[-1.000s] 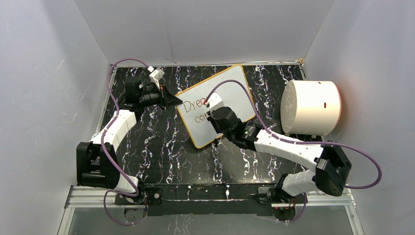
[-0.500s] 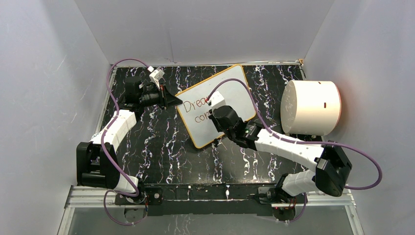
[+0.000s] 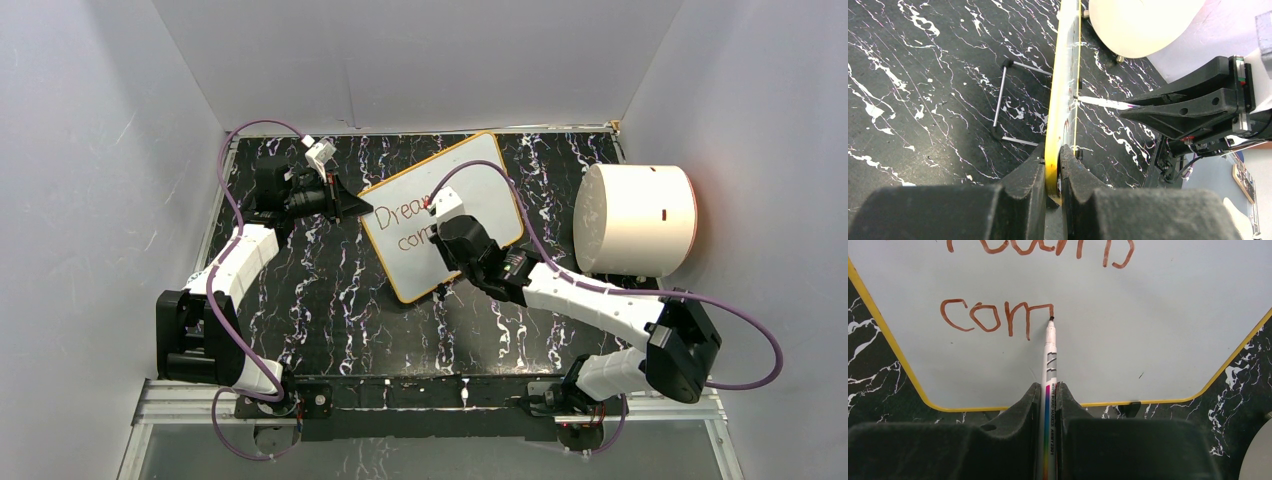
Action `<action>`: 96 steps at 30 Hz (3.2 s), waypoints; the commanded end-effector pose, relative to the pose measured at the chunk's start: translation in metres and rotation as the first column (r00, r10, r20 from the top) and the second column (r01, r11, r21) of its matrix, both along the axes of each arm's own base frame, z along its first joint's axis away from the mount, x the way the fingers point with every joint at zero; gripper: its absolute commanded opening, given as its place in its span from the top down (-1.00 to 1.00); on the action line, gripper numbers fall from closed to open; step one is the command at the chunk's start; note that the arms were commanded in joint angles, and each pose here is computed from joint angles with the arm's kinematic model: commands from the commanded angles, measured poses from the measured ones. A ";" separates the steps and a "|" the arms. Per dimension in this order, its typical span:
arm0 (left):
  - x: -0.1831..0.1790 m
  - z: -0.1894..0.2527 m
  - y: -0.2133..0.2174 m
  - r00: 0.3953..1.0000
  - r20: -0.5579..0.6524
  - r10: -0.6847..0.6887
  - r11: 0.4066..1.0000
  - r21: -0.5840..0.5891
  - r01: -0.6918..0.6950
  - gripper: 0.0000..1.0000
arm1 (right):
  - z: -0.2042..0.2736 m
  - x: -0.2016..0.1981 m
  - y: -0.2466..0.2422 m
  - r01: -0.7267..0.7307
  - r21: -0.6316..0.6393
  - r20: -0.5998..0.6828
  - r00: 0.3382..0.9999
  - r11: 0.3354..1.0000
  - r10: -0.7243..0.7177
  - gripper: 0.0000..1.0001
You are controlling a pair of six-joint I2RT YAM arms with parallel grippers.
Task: Write a sentence on the whiteboard
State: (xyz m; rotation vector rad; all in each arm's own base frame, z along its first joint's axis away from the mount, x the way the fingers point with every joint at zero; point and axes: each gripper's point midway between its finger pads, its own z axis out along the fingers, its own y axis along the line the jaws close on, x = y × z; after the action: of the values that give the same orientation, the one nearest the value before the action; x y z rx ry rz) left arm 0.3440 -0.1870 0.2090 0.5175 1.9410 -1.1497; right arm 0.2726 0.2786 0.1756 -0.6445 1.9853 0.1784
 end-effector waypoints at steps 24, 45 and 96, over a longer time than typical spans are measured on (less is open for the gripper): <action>-0.003 -0.053 0.008 0.993 -0.100 0.059 0.990 0.131 -0.046 1.00 | 0.015 -0.011 -0.013 0.000 0.053 -0.002 1.000 0.999 0.000 1.00; -0.003 -0.054 0.008 0.993 -0.104 0.059 0.990 0.132 -0.045 1.00 | 0.013 0.006 -0.004 -0.010 0.107 0.005 1.000 0.994 0.010 1.00; -0.003 -0.055 0.008 0.993 -0.104 0.057 0.990 0.134 -0.043 1.00 | 0.031 0.026 -0.015 0.027 0.116 0.086 0.996 0.993 -0.037 1.00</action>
State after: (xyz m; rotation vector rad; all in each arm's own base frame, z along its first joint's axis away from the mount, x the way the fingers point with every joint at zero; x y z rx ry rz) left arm 0.3446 -0.1870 0.2086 0.5175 1.9423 -1.1492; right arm 0.2859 0.2597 0.1757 -0.5968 1.9859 0.2075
